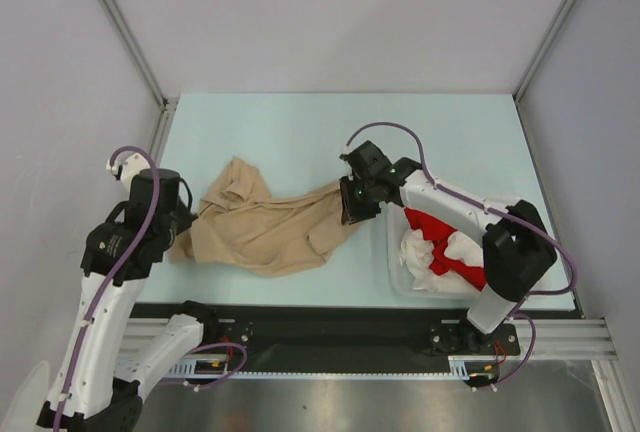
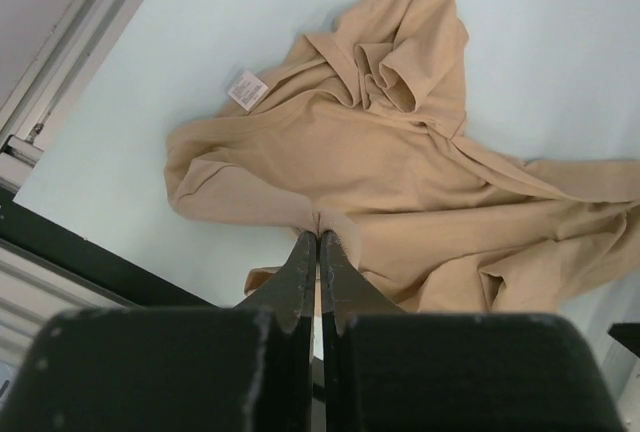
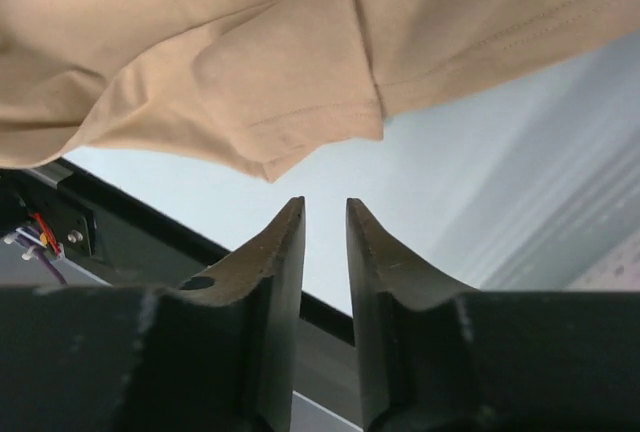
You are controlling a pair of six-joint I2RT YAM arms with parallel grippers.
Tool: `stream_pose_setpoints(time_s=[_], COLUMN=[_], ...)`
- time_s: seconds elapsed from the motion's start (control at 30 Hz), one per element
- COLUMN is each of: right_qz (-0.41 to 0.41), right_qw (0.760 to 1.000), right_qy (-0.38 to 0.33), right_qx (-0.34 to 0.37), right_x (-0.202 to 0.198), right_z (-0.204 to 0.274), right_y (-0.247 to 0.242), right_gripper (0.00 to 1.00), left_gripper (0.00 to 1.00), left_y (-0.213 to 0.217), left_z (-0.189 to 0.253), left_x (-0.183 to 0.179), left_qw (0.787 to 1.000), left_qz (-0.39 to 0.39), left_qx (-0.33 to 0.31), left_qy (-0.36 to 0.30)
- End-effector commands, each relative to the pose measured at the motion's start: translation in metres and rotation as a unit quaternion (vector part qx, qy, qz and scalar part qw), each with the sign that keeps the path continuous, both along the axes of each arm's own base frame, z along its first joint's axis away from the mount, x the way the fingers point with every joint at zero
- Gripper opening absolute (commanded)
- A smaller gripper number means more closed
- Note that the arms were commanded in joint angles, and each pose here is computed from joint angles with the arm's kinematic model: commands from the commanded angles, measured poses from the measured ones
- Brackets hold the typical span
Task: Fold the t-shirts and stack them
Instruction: Flatten the tshirt out
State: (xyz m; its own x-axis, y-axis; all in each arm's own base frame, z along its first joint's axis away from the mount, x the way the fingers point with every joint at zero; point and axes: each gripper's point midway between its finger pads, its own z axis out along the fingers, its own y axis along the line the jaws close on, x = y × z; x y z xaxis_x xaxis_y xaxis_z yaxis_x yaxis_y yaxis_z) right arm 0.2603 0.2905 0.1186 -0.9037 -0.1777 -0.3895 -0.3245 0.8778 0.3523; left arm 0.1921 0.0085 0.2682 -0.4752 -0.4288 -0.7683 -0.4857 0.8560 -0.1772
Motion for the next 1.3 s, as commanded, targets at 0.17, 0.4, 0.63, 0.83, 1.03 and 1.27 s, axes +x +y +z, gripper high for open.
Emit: stream_pose_setpoints(time_s=[0.17,0.4,0.63,0.83,1.03,1.27], right_qz=[0.010,0.016,0.019,0.024,0.017,0.008], right_qw=[0.999,0.997,0.997,0.996,0.995,0.997], right_qy=[0.032,0.067,0.076,0.084,0.091,0.068], right_qx=[0.033,0.033,0.017,0.026,0.038,0.027], right_x=[0.010,0.012,0.008,0.003,-0.003,0.012], right_z=[-0.053,-0.077,-0.089,-0.085,-0.076,-0.070], right_y=[0.013,0.016,0.013,0.022,0.026,0.023], right_gripper=[0.37,0.39,0.36,0.30,0.28,0.02], left_gripper=[0.01,0.00,0.00,0.00,0.00,0.00], left_y=[-0.011,-0.010,-0.007,-0.007,-0.007,-0.006], left_z=[0.005,0.004,0.006,0.006,0.006,0.009], left_x=[0.012,0.011,0.010,0.009,0.010,0.012], left_qw=[1.000,1.000,1.000,1.000,1.000,1.000], left_qz=[-0.023,-0.022,-0.018,-0.019,-0.018,-0.017], left_qx=[-0.011,-0.008,-0.003,-0.001,-0.001,0.001], left_qy=[-0.005,-0.003,-0.006,-0.004,-0.007,-0.011])
